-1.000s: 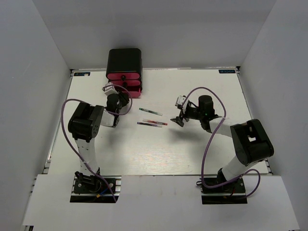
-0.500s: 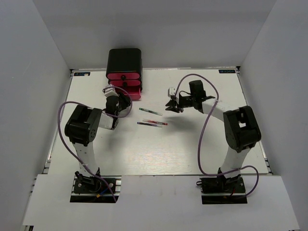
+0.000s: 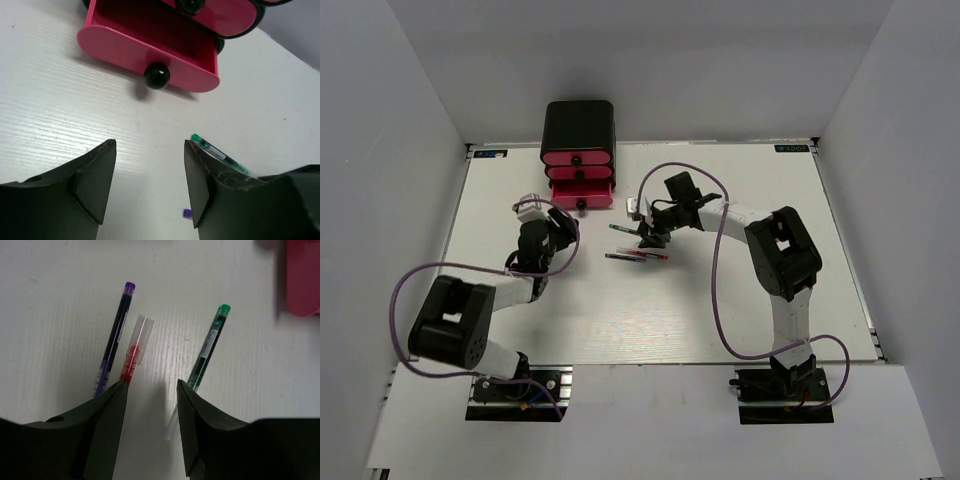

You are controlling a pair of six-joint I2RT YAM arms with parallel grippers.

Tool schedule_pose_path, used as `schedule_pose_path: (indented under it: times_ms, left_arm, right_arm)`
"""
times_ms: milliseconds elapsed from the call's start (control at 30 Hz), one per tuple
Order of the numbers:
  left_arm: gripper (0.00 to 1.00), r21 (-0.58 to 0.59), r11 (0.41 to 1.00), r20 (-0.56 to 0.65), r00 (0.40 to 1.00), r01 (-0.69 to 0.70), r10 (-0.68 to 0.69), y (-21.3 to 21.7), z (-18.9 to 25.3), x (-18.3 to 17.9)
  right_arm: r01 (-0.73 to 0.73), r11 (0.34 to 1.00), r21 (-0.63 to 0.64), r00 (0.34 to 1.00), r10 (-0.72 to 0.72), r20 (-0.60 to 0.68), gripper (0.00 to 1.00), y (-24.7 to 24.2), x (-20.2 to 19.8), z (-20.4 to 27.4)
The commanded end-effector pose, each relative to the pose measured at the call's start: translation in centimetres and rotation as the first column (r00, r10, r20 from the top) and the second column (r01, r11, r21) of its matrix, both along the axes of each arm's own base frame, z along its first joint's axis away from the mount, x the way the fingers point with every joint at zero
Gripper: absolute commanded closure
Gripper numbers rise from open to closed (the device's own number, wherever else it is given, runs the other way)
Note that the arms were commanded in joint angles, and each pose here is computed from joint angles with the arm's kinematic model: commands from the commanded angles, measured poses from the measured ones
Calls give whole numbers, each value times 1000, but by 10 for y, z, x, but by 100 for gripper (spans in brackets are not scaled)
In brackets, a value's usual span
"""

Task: Sort the stationery into containers
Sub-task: Pick up the pen from the center of the board.

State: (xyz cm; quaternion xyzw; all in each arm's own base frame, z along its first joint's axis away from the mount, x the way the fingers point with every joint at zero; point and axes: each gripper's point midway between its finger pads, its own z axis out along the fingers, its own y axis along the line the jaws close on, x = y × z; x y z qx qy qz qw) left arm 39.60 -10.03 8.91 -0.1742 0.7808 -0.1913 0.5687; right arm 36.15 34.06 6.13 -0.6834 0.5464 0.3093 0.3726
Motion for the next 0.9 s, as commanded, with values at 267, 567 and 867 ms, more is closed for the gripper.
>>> schedule_pose_path:
  times_ms: [267, 567, 867]
  left_arm:
    - [13, -58, 982, -242, 957, -177, 158, 33, -8, -69]
    - [4, -159, 953, -290, 935, -259, 206, 39, -16, -102]
    - [13, -145, 934, -392, 885, -327, 249, 42, -18, -108]
  right_arm:
    - [142, 984, -107, 990, -139, 30, 50, 8, 35, -16]
    - [121, 980, -155, 992, -123, 0, 53, 8, 33, -31]
    - [-64, 970, -235, 995, 45, -88, 87, -9, -4, -57]
